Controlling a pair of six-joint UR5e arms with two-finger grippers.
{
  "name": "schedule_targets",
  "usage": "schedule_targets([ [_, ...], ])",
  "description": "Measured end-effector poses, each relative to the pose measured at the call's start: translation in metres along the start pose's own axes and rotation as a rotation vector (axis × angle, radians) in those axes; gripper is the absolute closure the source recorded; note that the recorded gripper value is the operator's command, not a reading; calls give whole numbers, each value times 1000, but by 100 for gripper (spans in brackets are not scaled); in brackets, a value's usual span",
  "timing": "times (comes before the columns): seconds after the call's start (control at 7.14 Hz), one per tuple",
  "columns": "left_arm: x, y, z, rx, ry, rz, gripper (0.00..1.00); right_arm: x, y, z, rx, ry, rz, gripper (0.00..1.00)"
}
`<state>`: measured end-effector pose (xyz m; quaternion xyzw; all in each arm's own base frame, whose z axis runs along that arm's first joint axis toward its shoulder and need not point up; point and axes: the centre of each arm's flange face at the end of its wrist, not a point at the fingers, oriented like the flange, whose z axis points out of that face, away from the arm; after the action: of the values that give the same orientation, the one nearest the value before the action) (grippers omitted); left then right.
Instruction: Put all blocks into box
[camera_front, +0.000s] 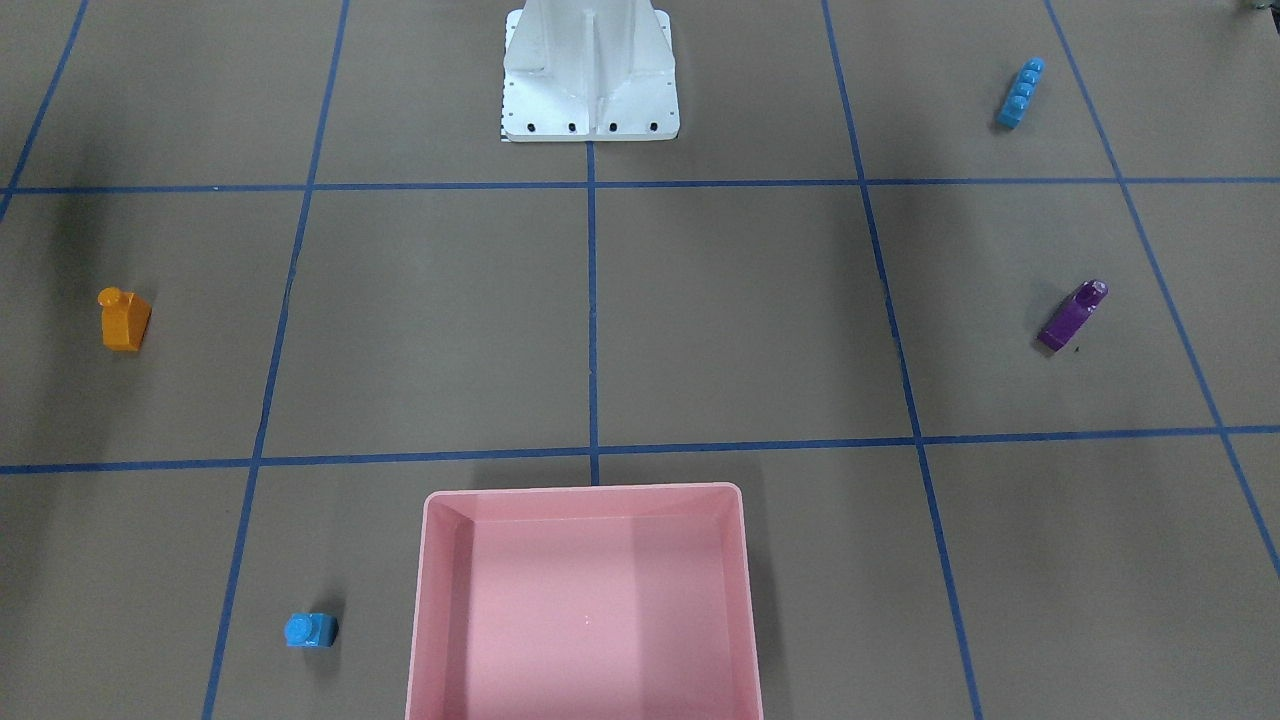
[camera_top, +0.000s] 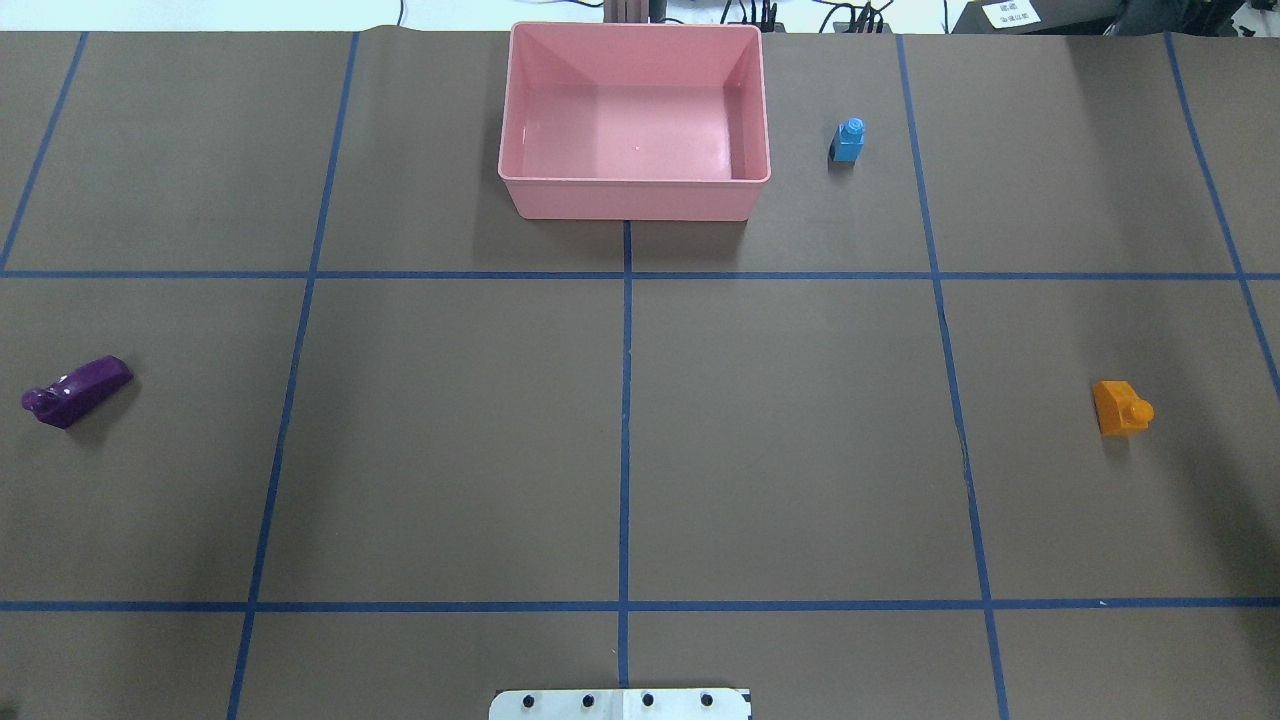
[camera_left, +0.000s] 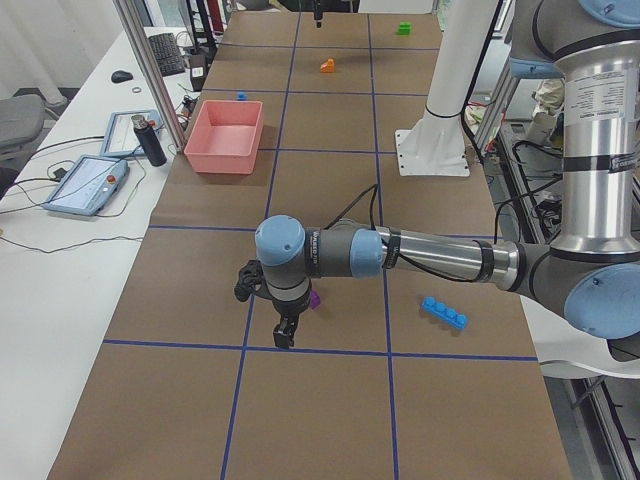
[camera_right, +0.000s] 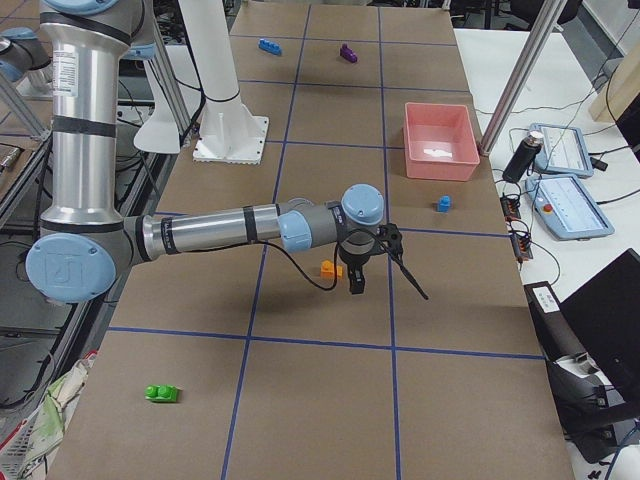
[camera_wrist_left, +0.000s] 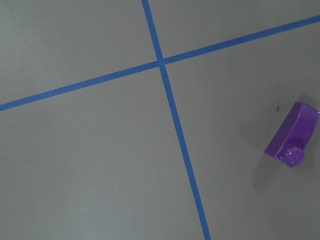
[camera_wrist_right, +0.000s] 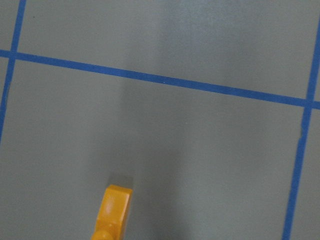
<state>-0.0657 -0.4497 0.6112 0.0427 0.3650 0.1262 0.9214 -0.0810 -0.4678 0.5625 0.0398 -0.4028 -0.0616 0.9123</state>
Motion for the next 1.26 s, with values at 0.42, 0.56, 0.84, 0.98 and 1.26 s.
schedule_targets([
  [0.42, 1, 0, 2, -3, 4, 0, 0, -58, 18, 90, 66, 15, 72, 2],
  [0.56, 1, 0, 2, -3, 4, 0, 0, -62, 30, 108, 67, 3, 84, 11],
  [0.84, 1, 1, 2, -5, 5, -1, 0, -69, 45, 129, 50, 10, 98, 97],
  [0.98, 1, 1, 2, -5, 5, -1, 0, -66, 54, 135, 37, 21, 102, 100],
  [1.26, 1, 1, 2, -5, 5, -2, 0, -60, 63, 137, 26, 32, 107, 100],
])
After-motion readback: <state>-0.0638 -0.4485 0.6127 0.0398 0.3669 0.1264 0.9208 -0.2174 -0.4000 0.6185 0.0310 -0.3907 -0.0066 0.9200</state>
